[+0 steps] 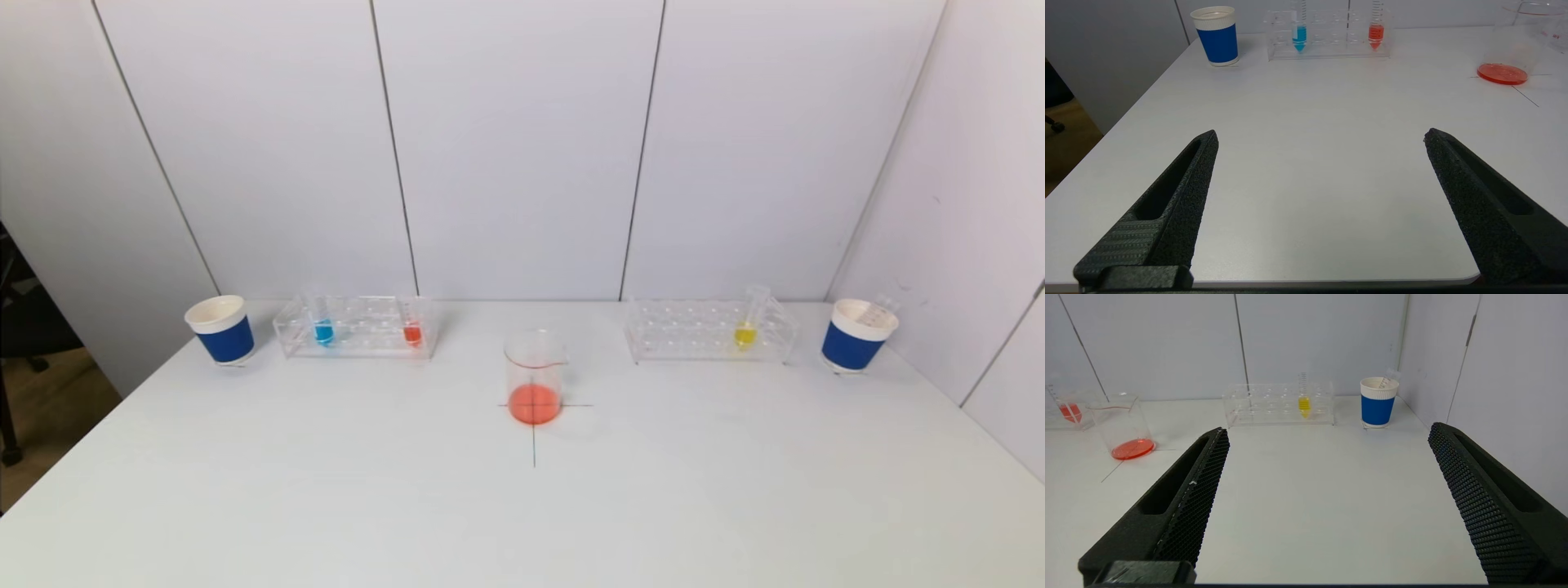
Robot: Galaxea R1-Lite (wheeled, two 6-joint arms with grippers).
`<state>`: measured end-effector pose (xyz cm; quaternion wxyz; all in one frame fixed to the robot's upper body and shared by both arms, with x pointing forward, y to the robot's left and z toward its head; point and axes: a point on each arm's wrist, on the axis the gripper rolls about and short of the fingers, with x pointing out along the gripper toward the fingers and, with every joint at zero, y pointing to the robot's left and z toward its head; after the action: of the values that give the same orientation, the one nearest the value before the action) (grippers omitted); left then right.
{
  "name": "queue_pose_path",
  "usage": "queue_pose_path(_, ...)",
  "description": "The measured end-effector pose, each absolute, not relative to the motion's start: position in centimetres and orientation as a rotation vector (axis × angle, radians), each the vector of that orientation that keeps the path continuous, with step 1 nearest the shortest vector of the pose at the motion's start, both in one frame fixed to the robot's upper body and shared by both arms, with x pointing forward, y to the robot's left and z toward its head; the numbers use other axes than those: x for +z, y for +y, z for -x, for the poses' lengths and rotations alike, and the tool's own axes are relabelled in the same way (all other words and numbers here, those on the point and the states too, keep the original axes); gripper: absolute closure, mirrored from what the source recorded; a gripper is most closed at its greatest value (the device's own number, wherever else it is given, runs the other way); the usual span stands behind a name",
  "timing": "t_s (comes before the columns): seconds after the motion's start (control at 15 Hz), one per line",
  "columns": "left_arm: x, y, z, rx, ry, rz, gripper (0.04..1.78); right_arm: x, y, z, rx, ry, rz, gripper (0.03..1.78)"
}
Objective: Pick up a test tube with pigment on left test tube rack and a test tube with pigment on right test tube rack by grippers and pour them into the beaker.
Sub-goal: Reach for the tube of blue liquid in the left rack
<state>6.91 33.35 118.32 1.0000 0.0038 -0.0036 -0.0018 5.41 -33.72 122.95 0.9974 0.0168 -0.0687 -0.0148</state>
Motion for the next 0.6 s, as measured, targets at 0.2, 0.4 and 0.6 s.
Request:
queue_pose_path(0.2, 118.3, 33.4, -6.9, -0.004, -0.007, -0.007, 0.06, 122.5, -33.7, -5.4, -0.027, -0.140, -0.034, 0.04)
queue_pose_path(0.4, 118.3, 33.4, -6.9, -0.003, -0.007, -0.008, 0.06, 121.0, -33.7, -6.0, -0.031, -0.105, -0.029, 0.04)
queue_pose_path(0.6, 118.3, 33.4, -6.9, -0.004, -0.007, -0.008, 0.06, 119.1, -33.7, -6.8, -0.031, -0.055, 0.007, 0.04)
